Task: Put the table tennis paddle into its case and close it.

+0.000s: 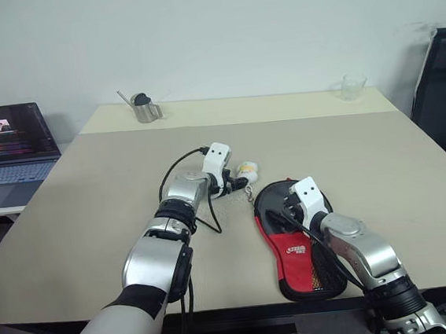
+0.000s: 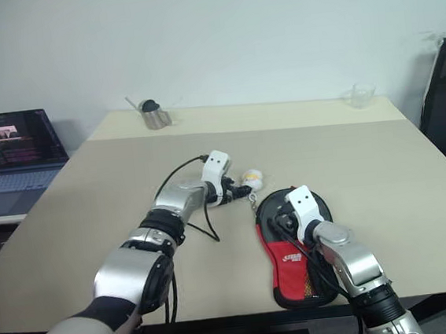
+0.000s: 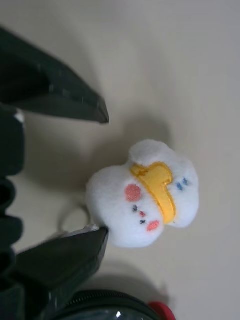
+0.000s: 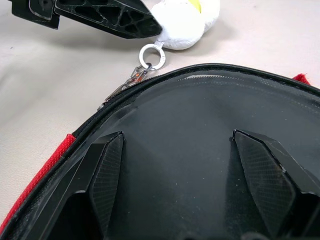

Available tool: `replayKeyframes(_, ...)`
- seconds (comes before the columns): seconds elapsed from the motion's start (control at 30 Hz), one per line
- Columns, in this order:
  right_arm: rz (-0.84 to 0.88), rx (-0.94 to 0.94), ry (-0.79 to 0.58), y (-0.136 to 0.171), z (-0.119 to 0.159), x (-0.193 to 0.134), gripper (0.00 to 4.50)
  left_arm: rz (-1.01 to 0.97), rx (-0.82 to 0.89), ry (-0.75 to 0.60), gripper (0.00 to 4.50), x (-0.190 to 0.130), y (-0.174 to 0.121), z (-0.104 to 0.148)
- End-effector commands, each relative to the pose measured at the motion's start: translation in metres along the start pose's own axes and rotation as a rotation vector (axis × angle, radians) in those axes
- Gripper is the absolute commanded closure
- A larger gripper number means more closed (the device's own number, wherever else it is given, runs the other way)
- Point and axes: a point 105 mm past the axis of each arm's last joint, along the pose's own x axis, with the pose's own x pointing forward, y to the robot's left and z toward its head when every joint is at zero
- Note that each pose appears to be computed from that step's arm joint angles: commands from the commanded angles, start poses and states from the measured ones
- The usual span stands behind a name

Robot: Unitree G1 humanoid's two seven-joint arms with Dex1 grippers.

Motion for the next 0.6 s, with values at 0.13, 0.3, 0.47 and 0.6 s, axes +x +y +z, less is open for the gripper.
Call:
replayKeyframes(0.13, -0.008, 0.009, 0.037, -0.004, -0.010, -0.003, 0.67, -0.021, -0.009, -0.071, 0.04, -0.006, -0.001, 0.029)
replayKeyframes(0.3, 0.006, 0.005, 0.036, -0.001, -0.009, -0.002, 0.67, 0.014, -0.062, -0.085, 0.04, 0.002, -0.007, 0.031)
replayKeyframes(0.47, 0.024, 0.000, 0.039, 0.001, -0.009, -0.003, 0.67, -0.021, -0.058, -0.079, 0.04, 0.011, -0.023, 0.033)
replayKeyframes(0.6, 0.027, 0.000, 0.044, 0.003, -0.012, -0.003, 0.67, 0.004, -0.038, -0.069, 0.04, 0.018, -0.031, 0.034)
